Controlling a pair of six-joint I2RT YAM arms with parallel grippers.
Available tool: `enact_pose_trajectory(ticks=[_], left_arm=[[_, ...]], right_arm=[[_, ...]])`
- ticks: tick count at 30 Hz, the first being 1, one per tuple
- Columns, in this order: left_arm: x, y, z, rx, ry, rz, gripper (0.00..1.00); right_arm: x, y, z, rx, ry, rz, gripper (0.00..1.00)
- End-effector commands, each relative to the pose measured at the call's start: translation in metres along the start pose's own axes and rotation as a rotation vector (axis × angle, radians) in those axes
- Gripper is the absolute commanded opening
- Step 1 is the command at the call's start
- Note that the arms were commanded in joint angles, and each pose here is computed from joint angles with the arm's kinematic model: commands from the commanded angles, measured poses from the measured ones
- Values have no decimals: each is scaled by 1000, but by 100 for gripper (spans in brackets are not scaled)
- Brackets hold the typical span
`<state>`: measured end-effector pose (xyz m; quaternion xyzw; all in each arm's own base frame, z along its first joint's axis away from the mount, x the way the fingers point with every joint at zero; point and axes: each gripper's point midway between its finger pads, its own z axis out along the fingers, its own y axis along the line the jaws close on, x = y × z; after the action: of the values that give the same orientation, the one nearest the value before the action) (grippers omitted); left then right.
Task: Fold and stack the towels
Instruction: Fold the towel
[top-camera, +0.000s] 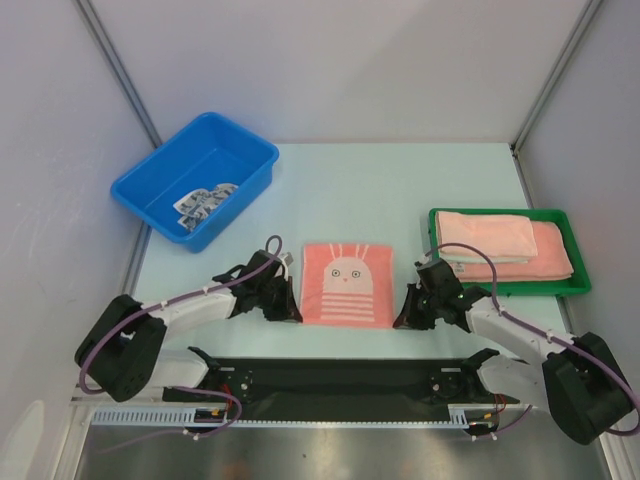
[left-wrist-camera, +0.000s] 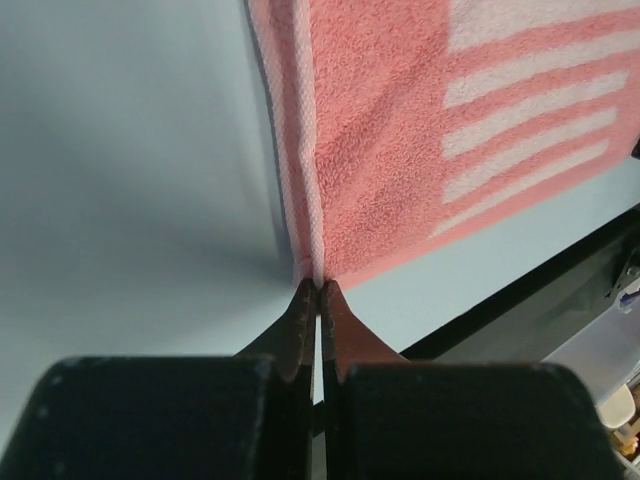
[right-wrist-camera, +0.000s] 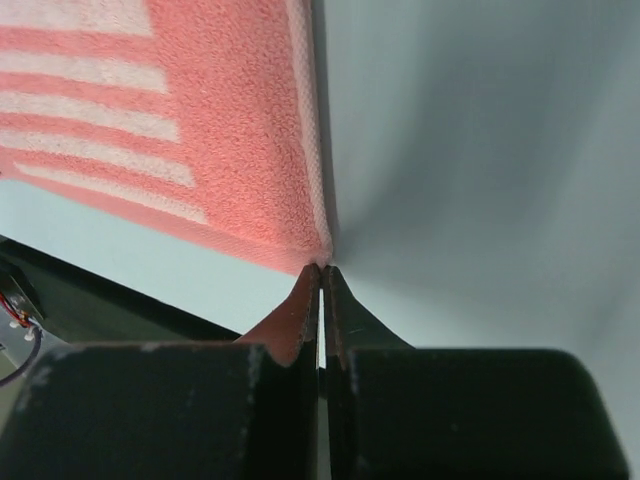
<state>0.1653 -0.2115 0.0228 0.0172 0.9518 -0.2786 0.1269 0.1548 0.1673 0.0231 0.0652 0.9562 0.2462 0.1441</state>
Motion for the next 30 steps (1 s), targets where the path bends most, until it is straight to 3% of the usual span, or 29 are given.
enact_pose_trajectory(ticks=[1, 17, 18, 19, 20, 22, 27, 28, 30], left_arm=[[-5, -5, 6, 27, -14, 15, 0], [-11, 9, -10, -86, -37, 67, 0], [-8, 11, -9, -86, -30, 68, 0], [-6, 12, -7, -87, -18, 64, 0], [-3, 10, -6, -66, -5, 65, 0], [3, 12, -2, -62, 16, 59, 9], [6, 13, -1, -60, 26, 60, 13], [3, 9, -2, -51, 23, 64, 23], [3, 7, -6, -54, 29, 69, 32]], right_arm=[[-9, 7, 8, -36, -31, 5, 0], [-15, 5, -8, 3, -57, -4, 0], [-11, 2, -6, 6, -45, -3, 2], [-8, 0, -5, 8, -38, 0, 13], [-6, -1, -3, 6, -31, 4, 17], [1, -6, 0, 7, -17, 12, 18], [2, -2, -2, -16, -28, 11, 23], [0, 1, -4, -23, -35, 7, 25], [-3, 0, -10, -5, -40, 5, 26]])
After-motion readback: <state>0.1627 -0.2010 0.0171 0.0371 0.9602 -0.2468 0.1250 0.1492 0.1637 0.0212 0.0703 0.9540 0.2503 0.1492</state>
